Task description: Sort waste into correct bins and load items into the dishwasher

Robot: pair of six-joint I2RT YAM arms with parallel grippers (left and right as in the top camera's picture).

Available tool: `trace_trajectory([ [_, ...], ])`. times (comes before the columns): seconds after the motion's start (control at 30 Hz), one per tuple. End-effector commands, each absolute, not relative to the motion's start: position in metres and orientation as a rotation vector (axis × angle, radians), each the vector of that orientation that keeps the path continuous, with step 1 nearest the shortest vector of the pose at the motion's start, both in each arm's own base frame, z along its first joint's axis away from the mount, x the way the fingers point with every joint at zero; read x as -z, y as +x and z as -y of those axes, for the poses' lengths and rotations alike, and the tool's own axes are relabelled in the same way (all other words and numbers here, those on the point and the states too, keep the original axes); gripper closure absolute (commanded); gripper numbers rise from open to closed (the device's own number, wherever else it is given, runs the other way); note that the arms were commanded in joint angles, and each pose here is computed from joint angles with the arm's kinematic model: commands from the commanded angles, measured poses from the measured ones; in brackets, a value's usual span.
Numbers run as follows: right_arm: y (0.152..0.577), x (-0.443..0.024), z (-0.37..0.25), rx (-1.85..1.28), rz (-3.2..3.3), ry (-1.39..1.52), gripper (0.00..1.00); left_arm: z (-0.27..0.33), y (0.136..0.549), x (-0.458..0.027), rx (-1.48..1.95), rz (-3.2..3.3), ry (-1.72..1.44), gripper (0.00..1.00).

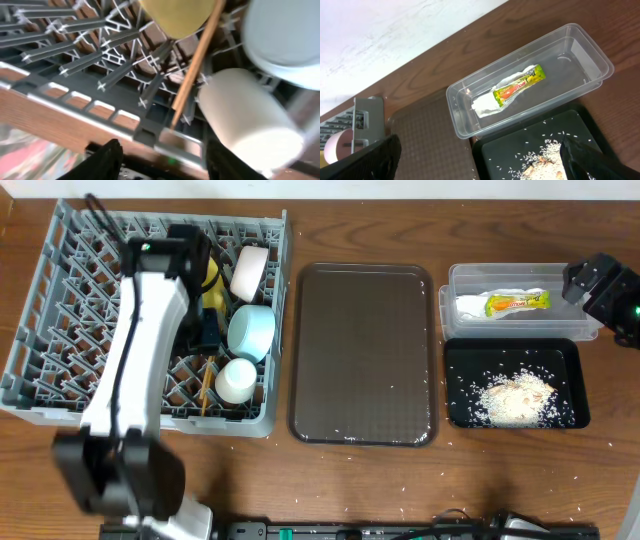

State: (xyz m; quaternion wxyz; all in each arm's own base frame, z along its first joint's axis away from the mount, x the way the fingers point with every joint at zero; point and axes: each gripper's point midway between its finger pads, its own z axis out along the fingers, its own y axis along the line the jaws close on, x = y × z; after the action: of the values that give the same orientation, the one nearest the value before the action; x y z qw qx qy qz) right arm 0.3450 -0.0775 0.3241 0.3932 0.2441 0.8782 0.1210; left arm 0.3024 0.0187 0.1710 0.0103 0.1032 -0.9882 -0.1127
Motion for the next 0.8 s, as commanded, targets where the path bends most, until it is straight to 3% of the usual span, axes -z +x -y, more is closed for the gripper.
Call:
trace_trajectory([
  [0.0, 0.344, -0.324, 0.079, -0.303, -2.227, 0.634, 0.01, 0.007, 0.293, -0.22, 0.282, 3.279, 0.379, 0.44],
  [0.03, 0.344, -0.324, 0.079, -0.303, -2.227, 0.634, 0.01, 0.017, 0.29, -0.228, 0.242, 3.322, 0.343, 0.43],
  [0.13, 0.344, -0.324, 0.079, -0.303, -2.227, 0.634, 0.01, 0.047, 0.281, -0.249, 0.114, 3.422, 0.222, 0.22],
  [0.23, 0.344, -0.324, 0.079, -0.303, -2.227, 0.634, 0.01, 0.076, 0.264, -0.264, -0.051, 3.468, 0.108, 0.2],
  [0.77, 0.344, -0.324, 0.079, -0.303, -2.227, 0.634, 0.01, 0.066, 0.222, -0.308, -0.109, 3.633, 0.042, 0.14],
])
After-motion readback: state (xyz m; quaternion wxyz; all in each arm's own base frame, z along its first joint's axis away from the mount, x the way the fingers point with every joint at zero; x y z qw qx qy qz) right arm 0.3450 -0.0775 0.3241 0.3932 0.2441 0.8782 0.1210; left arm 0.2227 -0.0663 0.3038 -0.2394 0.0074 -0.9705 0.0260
